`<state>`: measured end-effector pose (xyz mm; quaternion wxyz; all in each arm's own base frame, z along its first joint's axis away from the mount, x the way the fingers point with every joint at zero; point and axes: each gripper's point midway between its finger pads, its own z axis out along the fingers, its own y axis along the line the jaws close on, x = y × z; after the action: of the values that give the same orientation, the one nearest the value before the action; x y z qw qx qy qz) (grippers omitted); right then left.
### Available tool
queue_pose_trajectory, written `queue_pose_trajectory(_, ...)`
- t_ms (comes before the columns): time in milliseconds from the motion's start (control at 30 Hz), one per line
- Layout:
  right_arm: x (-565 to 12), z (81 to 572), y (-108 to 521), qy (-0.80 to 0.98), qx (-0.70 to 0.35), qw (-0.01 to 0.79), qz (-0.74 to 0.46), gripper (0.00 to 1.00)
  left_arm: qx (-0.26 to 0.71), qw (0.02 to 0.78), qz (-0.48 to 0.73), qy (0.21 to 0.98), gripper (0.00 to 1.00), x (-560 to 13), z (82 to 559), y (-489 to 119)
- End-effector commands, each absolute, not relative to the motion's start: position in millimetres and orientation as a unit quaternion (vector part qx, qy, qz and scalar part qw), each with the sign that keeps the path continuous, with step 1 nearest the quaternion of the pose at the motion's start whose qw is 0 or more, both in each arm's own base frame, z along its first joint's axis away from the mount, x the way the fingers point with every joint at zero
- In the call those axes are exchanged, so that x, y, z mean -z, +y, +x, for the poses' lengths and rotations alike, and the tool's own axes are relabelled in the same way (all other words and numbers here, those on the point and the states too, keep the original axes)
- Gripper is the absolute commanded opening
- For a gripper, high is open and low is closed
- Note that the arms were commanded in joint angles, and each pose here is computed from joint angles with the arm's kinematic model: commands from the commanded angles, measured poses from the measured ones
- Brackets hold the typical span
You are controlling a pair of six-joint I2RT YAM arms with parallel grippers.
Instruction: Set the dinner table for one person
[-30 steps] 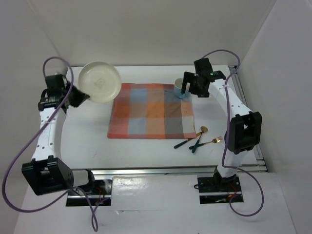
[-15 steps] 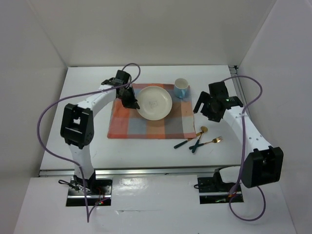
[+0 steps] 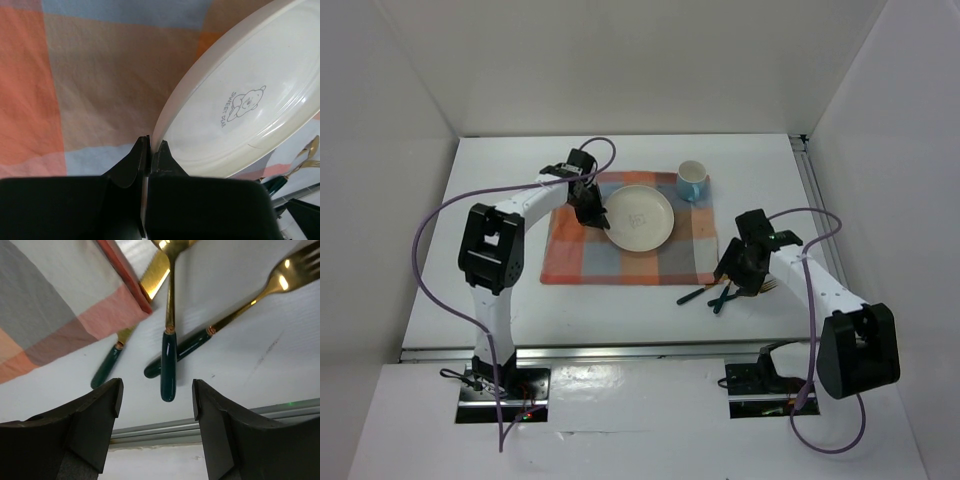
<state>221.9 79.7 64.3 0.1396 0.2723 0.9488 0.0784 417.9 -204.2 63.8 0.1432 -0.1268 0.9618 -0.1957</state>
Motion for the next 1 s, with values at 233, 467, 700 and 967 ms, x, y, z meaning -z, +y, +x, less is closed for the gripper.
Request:
queue_pose_trajectory(233, -37.7, 202.1, 86.2, 0.948, -0.066, 0.117, 0.289, 0.69, 0.173, 0.127, -0.117, 0.970, 0.38, -46.2, 415.7, -201.2)
queue_pose_trajectory(467, -29.0, 203.9, 90.7, 0.949, -0.071, 0.114, 0.284, 0.55, 0.160, 0.159, -0.109, 0.968, 0.57, -86.8, 404.7, -188.3)
queue_pose_trajectory(700, -26.6, 209.2, 94.4, 0.950, -0.075, 0.119, 0.279, 0.47, 0.168, 0.190, -0.098, 0.962, 0.56, -124.5, 395.4, -187.1)
queue_pose_trajectory(967, -16.0, 205.7, 91.7, 0.952, -0.061, 0.105, 0.280, 0.45, 0.174, 0.203, -0.088, 0.960, 0.53, -138.8, 393.2, -190.2)
